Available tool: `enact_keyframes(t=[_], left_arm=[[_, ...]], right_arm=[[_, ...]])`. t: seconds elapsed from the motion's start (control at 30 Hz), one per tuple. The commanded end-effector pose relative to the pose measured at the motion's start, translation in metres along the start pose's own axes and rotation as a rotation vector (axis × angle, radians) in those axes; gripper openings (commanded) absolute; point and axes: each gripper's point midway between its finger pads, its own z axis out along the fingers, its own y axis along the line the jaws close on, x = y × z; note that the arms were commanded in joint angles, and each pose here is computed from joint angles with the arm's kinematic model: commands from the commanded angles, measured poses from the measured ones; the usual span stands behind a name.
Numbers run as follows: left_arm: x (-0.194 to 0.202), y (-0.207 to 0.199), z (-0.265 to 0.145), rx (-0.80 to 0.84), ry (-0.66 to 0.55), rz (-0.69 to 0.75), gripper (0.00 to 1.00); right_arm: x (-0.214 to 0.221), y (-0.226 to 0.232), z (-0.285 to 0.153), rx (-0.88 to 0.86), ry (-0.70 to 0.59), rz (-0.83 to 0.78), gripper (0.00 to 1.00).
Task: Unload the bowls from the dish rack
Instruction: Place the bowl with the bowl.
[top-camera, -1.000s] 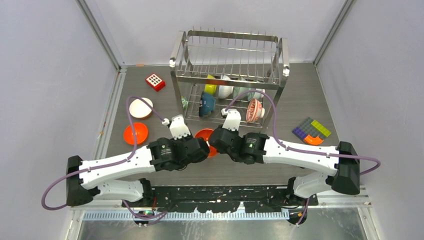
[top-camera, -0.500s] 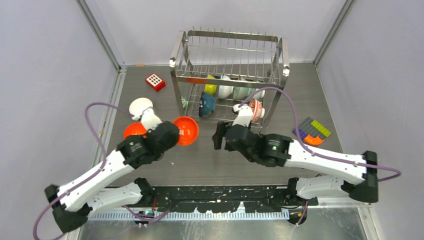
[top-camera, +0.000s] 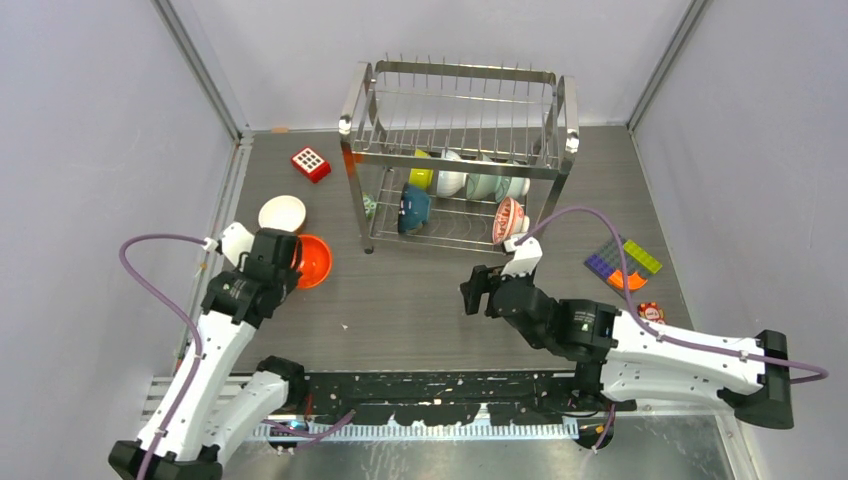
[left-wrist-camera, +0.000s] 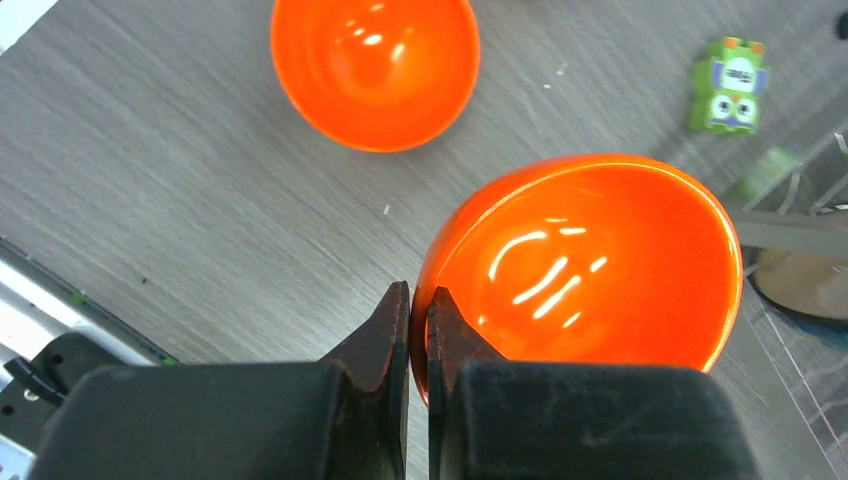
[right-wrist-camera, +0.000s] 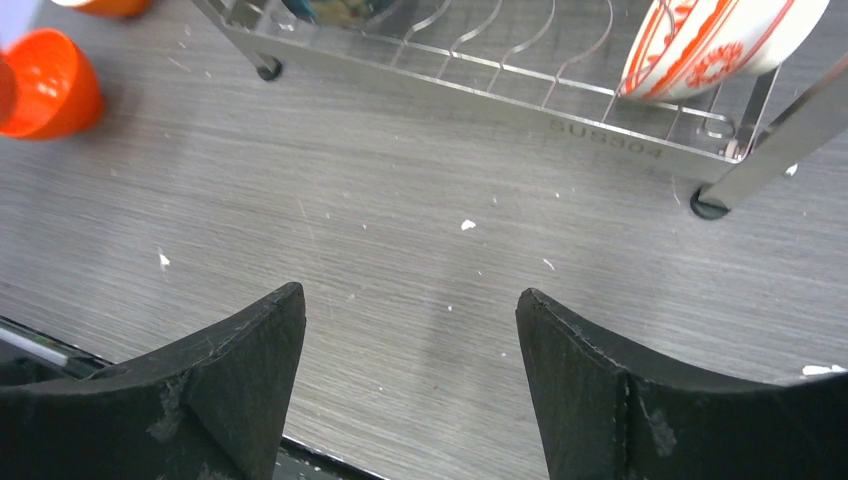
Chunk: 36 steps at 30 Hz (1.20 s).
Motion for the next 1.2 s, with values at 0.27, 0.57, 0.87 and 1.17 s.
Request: enact_keyframes(t=[0.27,0.57,0.87,1.17], left_arm=[[-0.024,0.022,0.037,-0.152,0.043,-0.189,0.0],[-0.055,0.035,0.056,-0.199,0.023,-0.308,0.0],[-0.059,0.046,0.088,-0.204,0.068,-0.432,0.0],[-0.042,0.057,0.105,-0.262,0.114,-0.421,0.0]], right_arm=[[-0.028,-0.009,-0.016,-0.043,-0.123,-0.009,0.81],[-0.025,-0.021,-0.026,-0.075,-0.147,0.019,0.82],[-0.027,-0.025,-0.03,-0.082,-0.157,0.025,0.82],[-0.025,-0.03,-0.029,-0.057,-0.154,0.022,0.82]])
